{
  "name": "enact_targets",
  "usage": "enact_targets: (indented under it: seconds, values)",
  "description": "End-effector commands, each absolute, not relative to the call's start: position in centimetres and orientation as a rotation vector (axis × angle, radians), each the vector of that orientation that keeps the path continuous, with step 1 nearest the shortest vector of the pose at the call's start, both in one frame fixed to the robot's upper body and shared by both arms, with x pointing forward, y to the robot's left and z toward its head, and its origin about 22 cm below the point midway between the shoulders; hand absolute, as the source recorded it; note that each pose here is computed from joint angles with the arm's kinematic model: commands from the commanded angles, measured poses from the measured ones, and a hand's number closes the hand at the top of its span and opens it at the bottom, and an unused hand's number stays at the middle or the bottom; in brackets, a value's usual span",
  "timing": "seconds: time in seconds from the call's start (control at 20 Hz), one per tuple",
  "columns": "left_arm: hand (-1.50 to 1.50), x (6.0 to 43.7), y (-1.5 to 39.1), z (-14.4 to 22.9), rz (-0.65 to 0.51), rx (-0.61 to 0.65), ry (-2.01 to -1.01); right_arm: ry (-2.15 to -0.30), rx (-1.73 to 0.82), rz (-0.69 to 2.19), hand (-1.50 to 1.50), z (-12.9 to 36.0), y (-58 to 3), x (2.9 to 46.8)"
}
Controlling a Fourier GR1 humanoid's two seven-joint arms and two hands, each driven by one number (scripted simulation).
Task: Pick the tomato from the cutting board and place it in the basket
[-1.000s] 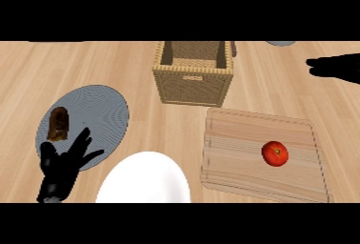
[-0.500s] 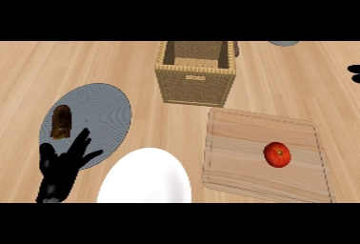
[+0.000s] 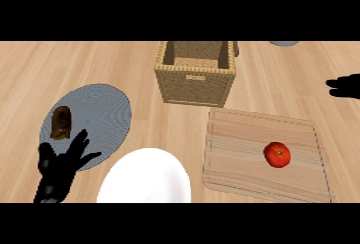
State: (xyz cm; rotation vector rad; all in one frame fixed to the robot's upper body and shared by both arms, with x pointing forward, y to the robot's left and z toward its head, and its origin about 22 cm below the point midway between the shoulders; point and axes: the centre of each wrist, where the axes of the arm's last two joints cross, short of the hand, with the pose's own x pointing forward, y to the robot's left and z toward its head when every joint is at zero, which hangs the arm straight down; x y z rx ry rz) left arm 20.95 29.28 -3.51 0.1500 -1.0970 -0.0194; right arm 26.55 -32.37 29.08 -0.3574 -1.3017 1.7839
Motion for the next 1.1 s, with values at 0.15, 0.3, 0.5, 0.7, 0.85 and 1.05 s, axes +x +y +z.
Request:
enact_targets:
  seconds: [0.15,0.3,0.5,0.7,0.85,1.05]
  values:
    - [0.0,19.5,29.5,-6.0,-0.021,0.168,-1.01,-1.331,-0.314,1.75,-1.5,23.0,-30.4,26.5]
    - [0.0,18.9,28.7,-5.5,-0.058,0.147,-1.009,-1.344,-0.31,1.738,-1.5,21.8,-29.1,27.3]
    - [0.0,20.1,29.1,-5.2,-0.039,0.147,-1.022,-1.289,-0.379,1.775,-1.5,19.1,-29.4,27.7]
    - [0.0,19.3,29.1,-5.7,-0.017,0.166,-1.006,-1.238,-0.371,1.811,-1.5,16.4,-29.6,27.5]
    - [0.0,19.5,28.3,-5.9,-0.036,0.129,-1.003,-1.239,-0.361,1.803,-1.5,15.3,-32.1,28.1]
    - [0.0,20.0,29.8,-6.5,-0.01,0.154,-1.01,-1.287,-0.343,1.792,-1.5,13.6,-28.1,26.6]
